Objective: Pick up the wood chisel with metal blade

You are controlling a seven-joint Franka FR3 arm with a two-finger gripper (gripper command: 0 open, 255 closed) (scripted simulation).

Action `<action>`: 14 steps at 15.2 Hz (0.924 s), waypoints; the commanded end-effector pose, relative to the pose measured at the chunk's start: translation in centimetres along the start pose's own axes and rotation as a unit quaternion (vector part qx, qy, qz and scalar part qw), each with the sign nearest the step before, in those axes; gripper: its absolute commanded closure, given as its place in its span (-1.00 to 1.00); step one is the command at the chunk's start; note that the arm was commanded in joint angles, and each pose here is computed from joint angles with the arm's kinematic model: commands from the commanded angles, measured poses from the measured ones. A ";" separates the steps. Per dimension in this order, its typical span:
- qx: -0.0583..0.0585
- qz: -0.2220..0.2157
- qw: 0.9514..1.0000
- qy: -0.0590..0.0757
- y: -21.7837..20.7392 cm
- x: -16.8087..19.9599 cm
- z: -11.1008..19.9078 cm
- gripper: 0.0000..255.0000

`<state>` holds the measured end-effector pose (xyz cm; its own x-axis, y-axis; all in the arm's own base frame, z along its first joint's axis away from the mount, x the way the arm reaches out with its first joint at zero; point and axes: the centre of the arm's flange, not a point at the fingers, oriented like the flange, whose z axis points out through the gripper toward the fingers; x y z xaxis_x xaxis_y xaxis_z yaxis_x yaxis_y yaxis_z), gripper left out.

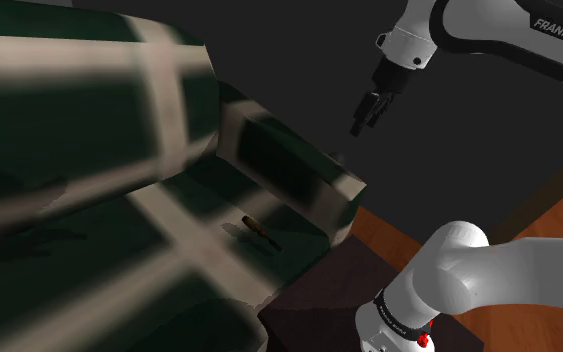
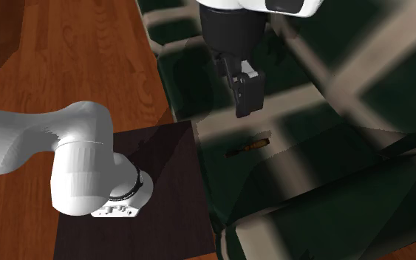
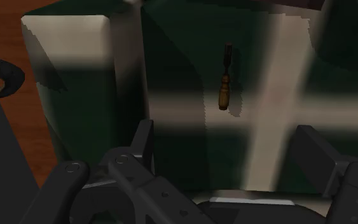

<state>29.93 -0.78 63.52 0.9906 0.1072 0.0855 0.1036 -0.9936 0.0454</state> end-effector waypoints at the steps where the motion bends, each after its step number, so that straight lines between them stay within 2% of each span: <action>1: 0.000 0.000 1.000 0.000 0.0 0.0 0.0 -1.00; 14: 0.011 -0.009 1.000 0.014 -2.7 3.4 16.4 -1.00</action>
<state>33.99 1.77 48.24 0.9864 0.1249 0.1066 0.1227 -0.9921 0.0265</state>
